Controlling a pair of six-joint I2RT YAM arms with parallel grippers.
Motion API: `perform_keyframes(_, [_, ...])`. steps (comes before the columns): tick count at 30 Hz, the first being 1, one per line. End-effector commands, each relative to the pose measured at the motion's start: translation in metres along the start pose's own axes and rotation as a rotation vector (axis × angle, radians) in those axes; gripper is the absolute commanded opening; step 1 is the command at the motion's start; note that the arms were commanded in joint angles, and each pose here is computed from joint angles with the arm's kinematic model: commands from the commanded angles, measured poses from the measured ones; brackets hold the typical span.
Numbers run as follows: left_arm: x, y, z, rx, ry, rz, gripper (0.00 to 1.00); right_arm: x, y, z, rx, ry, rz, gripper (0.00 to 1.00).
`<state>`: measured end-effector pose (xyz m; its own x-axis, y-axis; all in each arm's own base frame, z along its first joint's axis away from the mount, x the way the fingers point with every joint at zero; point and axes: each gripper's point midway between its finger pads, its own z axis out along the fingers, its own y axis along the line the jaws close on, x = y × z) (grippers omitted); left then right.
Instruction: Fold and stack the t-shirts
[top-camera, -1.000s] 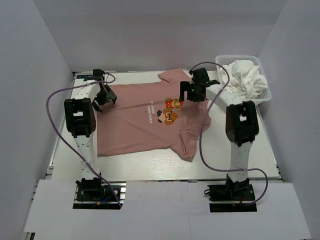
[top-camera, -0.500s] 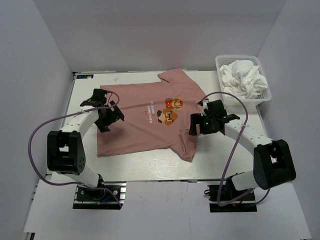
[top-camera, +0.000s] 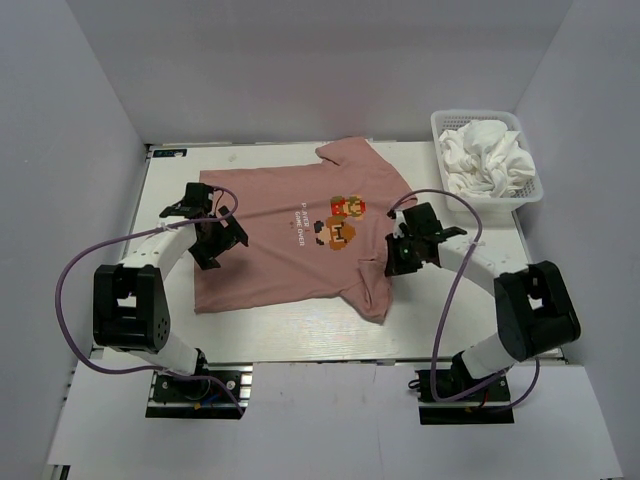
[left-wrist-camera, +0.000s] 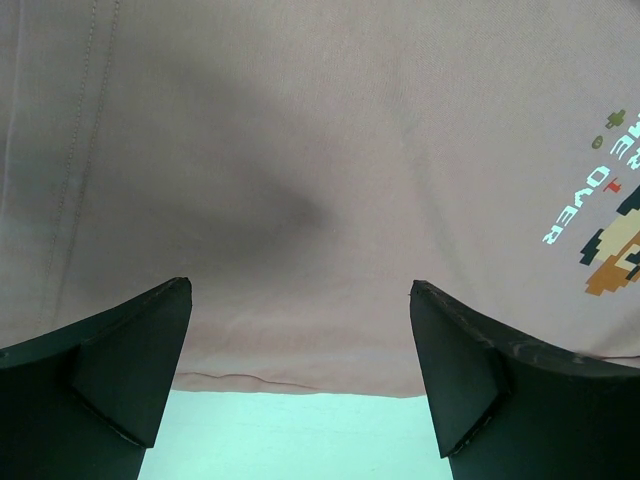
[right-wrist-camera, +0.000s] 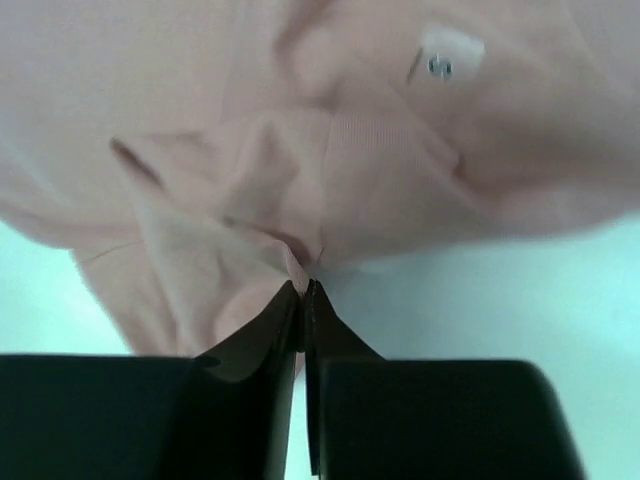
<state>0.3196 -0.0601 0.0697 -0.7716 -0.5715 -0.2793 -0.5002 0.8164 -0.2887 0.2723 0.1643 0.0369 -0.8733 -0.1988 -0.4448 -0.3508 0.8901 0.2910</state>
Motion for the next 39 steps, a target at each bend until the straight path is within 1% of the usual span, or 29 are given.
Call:
perform_keyframes(1, [-0.007, -0.008, -0.012, 0.041, -0.044, 0.005, 1.00, 0.001, 0.012, -0.034, 0.020, -0.008, 0.121, 0.08])
perform_keyframes(2, [-0.007, -0.008, -0.012, 0.041, -0.044, 0.005, 1.00, 0.004, 0.009, -0.037, 0.039, -0.008, 0.152, 0.02])
perform_keyframes(3, [-0.007, -0.008, -0.012, 0.041, -0.044, 0.005, 1.00, 0.008, 0.011, -0.041, 0.044, 0.001, 0.189, 0.00])
perform_keyframes(4, [-0.007, -0.008, -0.012, 0.041, -0.044, 0.005, 1.00, 0.031, 0.011, -0.049, 0.063, 0.040, 0.267, 0.00])
perform_keyframes(5, [-0.007, -0.008, -0.012, 0.041, -0.044, 0.005, 1.00, 0.039, 0.011, -0.051, 0.067, 0.052, 0.302, 0.00])
perform_keyframes(6, [-0.006, -0.007, -0.009, 0.035, -0.037, 0.005, 1.00, 0.045, 0.014, -0.053, 0.072, 0.056, 0.383, 0.00])
perform_keyframes(7, [-0.006, -0.007, -0.009, 0.035, -0.037, 0.005, 1.00, 0.072, 0.003, -0.061, 0.141, 0.083, 0.432, 0.00])
perform_keyframes(8, [-0.007, -0.005, -0.009, 0.028, -0.042, 0.004, 1.00, 0.080, 0.000, -0.064, 0.169, 0.088, 0.464, 0.00])
perform_keyframes(10, [-0.004, -0.002, -0.005, 0.016, -0.028, 0.003, 1.00, 0.109, -0.006, -0.075, 0.252, 0.112, 0.602, 0.00])
perform_keyframes(11, [-0.002, -0.001, -0.002, 0.009, -0.020, 0.003, 1.00, 0.126, -0.008, -0.078, 0.275, 0.148, 0.637, 0.00])
perform_keyframes(13, [-0.006, -0.004, -0.004, 0.016, -0.028, 0.003, 1.00, 0.133, -0.004, -0.083, 0.282, 0.123, 0.765, 0.00])
perform_keyframes(15, [-0.007, -0.004, -0.001, 0.016, -0.028, 0.003, 1.00, 0.140, 0.000, -0.091, 0.264, 0.081, 0.823, 0.00])
perform_keyframes(16, [-0.007, -0.004, -0.001, 0.016, -0.028, 0.003, 1.00, 0.138, 0.002, -0.098, 0.249, 0.032, 0.886, 0.00])
perform_keyframes(17, [-0.007, -0.004, -0.001, 0.016, -0.028, 0.003, 1.00, 0.133, -0.007, -0.100, 0.287, -0.023, 0.883, 0.10])
perform_keyframes(19, [-0.005, -0.005, -0.001, 0.024, -0.022, 0.013, 1.00, 0.126, -0.011, -0.107, 0.311, -0.068, 0.896, 0.41])
perform_keyframes(20, [-0.005, -0.005, -0.001, 0.024, -0.022, 0.013, 1.00, 0.119, -0.017, -0.114, 0.342, -0.104, 0.874, 0.90])
perform_keyframes(21, [-0.005, -0.005, -0.001, 0.024, -0.022, 0.013, 1.00, 0.114, -0.018, -0.116, 0.346, -0.114, 0.860, 0.90])
perform_keyframes(22, [-0.005, -0.005, -0.001, 0.024, -0.022, 0.013, 1.00, 0.108, -0.019, -0.120, 0.361, -0.098, 0.800, 0.90])
perform_keyframes(25, [-0.007, -0.004, -0.001, 0.016, -0.028, 0.013, 1.00, 0.078, -0.024, -0.130, 0.383, -0.155, 0.695, 0.90])
perform_keyframes(26, [-0.008, -0.005, -0.003, 0.016, -0.028, 0.013, 1.00, 0.057, -0.025, -0.136, 0.383, -0.206, 0.660, 0.90])
perform_keyframes(28, [-0.015, -0.005, -0.006, 0.001, -0.054, 0.013, 1.00, 0.044, -0.026, -0.132, 0.380, -0.210, 0.578, 0.90])
perform_keyframes(29, [-0.020, -0.003, -0.005, -0.017, -0.070, 0.012, 1.00, 0.019, -0.024, -0.125, 0.349, -0.255, 0.507, 0.90])
perform_keyframes(31, [-0.032, -0.006, -0.008, -0.037, -0.092, 0.022, 1.00, 0.004, -0.016, -0.116, 0.294, -0.264, 0.461, 0.90])
perform_keyframes(32, [-0.037, -0.003, -0.008, -0.053, -0.097, 0.012, 1.00, -0.013, -0.013, -0.113, 0.272, -0.302, 0.418, 0.90])
perform_keyframes(33, [-0.041, -0.001, -0.004, -0.062, -0.092, 0.014, 1.00, -0.024, -0.012, -0.094, 0.258, -0.269, 0.401, 0.90])
perform_keyframes(35, [-0.060, 0.000, -0.007, -0.104, -0.129, 0.016, 1.00, -0.044, -0.013, -0.078, 0.278, -0.256, 0.365, 0.90])
perform_keyframes(36, [-0.081, -0.001, -0.012, -0.139, -0.197, 0.013, 1.00, -0.061, -0.014, -0.066, 0.287, -0.256, 0.344, 0.90])
perform_keyframes(38, [-0.093, 0.006, 0.002, -0.214, -0.206, 0.033, 1.00, -0.082, -0.014, -0.049, 0.292, -0.243, 0.312, 0.90])
perform_keyframes(39, [-0.109, -0.001, 0.001, -0.215, -0.238, 0.039, 1.00, -0.107, -0.011, -0.042, 0.286, -0.276, 0.287, 0.90])
